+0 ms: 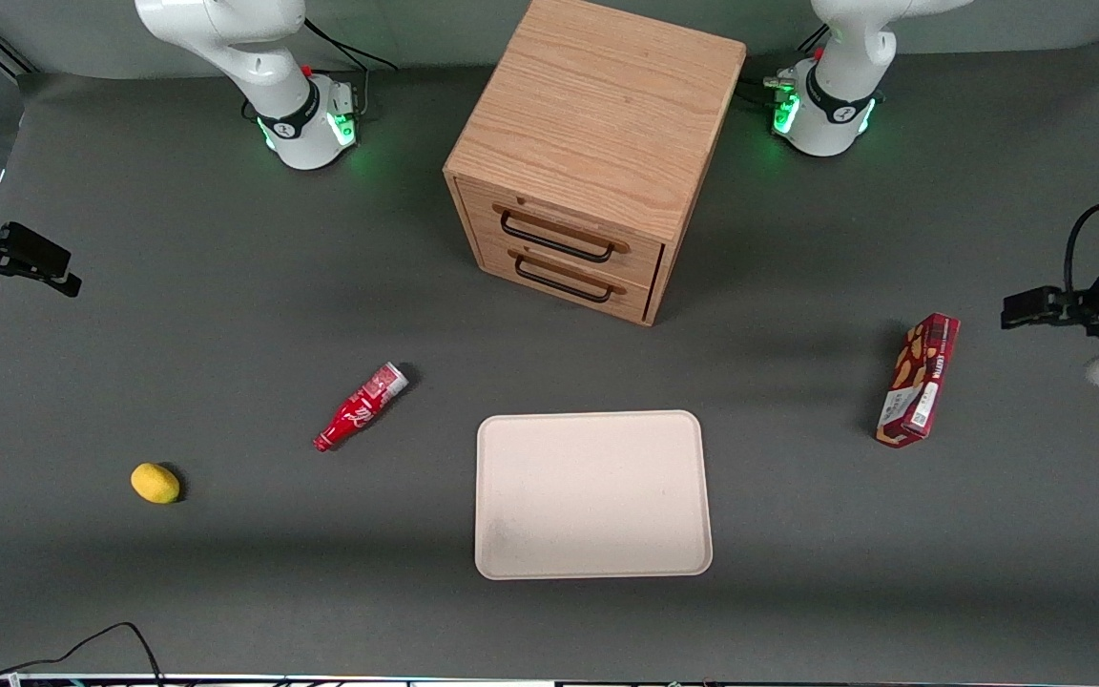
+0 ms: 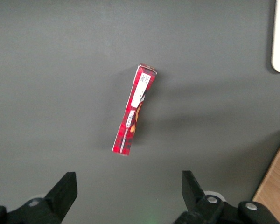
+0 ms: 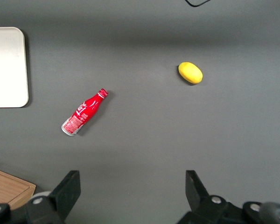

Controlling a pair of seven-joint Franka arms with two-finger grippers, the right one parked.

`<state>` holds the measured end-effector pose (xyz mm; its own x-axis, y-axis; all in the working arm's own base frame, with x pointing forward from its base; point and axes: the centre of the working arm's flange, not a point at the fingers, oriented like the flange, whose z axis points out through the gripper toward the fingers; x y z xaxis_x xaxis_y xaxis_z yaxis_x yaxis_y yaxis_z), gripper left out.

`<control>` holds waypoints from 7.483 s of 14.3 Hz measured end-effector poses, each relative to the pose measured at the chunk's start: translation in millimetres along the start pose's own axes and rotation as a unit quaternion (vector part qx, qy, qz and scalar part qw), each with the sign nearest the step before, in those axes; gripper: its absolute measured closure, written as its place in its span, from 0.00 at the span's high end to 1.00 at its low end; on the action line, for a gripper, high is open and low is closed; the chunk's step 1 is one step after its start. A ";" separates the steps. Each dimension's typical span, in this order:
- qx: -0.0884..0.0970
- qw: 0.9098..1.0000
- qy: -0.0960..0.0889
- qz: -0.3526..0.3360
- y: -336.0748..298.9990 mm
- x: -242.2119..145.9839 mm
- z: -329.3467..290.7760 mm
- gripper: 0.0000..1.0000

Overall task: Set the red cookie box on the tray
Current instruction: 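Move the left gripper down over the red plaid cookie box, then close the left gripper on the end of the red cookie box, then lift the box upright and carry it toward the cream tray, then lower the box onto the tray edge and open the left gripper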

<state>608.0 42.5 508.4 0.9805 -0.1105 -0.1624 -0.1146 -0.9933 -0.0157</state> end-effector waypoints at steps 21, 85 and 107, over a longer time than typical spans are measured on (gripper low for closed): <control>0.004 0.988 0.068 0.135 -5.2 19.7 267.4 1.00; -0.075 0.985 0.149 -0.037 341.3 204.0 203.1 0.12; -0.054 0.993 0.103 -0.037 331.9 192.7 167.8 1.00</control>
<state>732.2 -302.7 306.3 0.9987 -0.0310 0.0412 -0.0344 -0.9956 0.0867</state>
